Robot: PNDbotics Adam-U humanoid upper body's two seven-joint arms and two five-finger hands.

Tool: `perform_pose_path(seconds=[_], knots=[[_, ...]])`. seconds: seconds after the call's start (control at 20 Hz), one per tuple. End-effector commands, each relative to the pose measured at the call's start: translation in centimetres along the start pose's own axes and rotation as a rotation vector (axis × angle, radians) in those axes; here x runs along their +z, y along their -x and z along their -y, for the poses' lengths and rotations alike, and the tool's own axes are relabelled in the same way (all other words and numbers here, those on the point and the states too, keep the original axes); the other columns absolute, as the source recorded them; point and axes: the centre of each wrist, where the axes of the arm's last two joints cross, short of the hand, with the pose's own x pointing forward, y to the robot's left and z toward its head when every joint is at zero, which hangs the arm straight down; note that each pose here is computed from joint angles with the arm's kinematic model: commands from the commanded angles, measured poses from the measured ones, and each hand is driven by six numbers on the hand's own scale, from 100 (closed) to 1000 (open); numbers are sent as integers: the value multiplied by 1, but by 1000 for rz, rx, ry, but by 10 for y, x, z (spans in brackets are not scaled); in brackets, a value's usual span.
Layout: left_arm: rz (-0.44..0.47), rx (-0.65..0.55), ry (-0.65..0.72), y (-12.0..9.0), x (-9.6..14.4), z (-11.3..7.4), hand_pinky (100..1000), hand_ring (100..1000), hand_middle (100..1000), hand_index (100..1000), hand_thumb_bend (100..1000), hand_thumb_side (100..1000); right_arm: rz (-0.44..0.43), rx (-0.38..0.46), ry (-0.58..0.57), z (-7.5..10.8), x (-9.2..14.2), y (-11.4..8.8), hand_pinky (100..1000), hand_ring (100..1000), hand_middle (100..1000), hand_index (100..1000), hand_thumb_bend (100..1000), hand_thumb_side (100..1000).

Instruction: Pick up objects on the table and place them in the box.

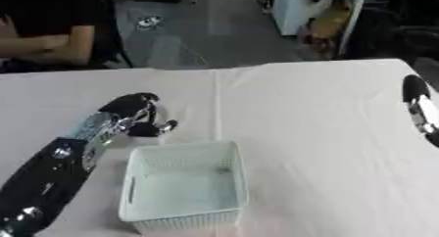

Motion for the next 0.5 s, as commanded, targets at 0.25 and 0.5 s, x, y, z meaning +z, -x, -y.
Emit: perform_pose_path(seconds=[0.25,0.5], knots=[[-20,-48,74,-2,-5,3,745,740,703,441,764,812,26,24,7,8,-3,-5,891,918,906,940,100,644],[-63,-87,32,-5,-8,-3,551,463,514,374,462,436,26,23,8,8,-3,-5,891,918,906,940,100,644]])
